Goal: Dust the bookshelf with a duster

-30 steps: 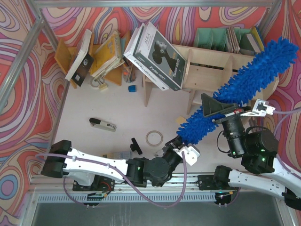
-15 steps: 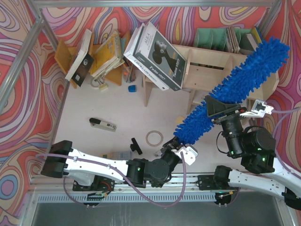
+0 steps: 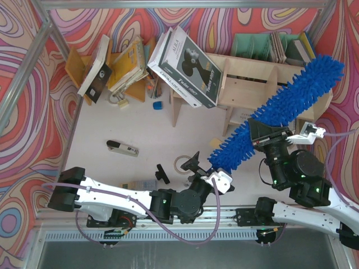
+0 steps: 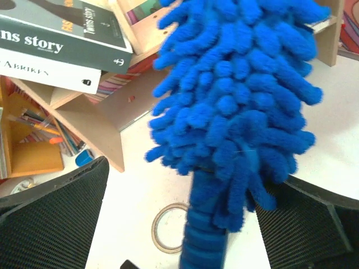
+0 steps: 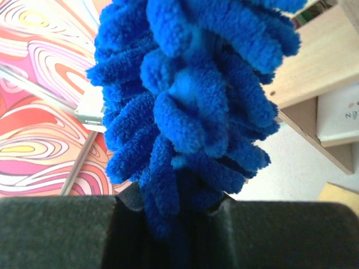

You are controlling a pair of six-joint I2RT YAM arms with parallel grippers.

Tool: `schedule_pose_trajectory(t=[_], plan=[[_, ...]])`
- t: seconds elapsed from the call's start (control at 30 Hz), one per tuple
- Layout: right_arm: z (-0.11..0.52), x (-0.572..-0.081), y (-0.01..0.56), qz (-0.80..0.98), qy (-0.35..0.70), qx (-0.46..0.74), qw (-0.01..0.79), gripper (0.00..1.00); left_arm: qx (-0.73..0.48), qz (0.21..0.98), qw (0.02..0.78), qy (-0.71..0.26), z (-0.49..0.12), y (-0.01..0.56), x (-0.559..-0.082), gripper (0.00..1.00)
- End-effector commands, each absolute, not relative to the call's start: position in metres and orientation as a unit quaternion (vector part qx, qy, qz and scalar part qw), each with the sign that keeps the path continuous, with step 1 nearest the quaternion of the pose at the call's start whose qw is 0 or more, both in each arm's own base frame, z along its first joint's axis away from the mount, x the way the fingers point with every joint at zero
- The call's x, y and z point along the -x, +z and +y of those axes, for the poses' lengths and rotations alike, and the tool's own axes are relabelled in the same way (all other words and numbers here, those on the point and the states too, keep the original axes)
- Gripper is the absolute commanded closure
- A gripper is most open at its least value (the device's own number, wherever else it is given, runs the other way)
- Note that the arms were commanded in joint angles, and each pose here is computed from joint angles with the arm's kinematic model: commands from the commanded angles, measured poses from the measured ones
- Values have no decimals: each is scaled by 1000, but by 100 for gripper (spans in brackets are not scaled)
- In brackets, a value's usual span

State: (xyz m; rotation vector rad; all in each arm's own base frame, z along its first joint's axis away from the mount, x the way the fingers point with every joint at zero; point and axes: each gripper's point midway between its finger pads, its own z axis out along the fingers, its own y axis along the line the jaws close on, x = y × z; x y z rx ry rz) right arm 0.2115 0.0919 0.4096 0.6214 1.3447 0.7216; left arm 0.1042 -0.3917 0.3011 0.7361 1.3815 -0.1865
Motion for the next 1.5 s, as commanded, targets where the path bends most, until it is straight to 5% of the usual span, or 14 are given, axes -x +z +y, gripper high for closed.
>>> schedule_pose_trajectory(t=[0.0, 0.73, 1.47], plan=[[63, -207, 399, 580, 318, -364, 655, 100, -282, 638, 713, -68, -364, 317, -113, 2], [34, -207, 262, 534, 258, -570, 568, 100, -182, 649, 733, -95, -244, 376, -136, 2], [48, -222, 138, 505, 203, -699, 463, 100, -161, 661, 726, -105, -202, 362, -143, 2]])
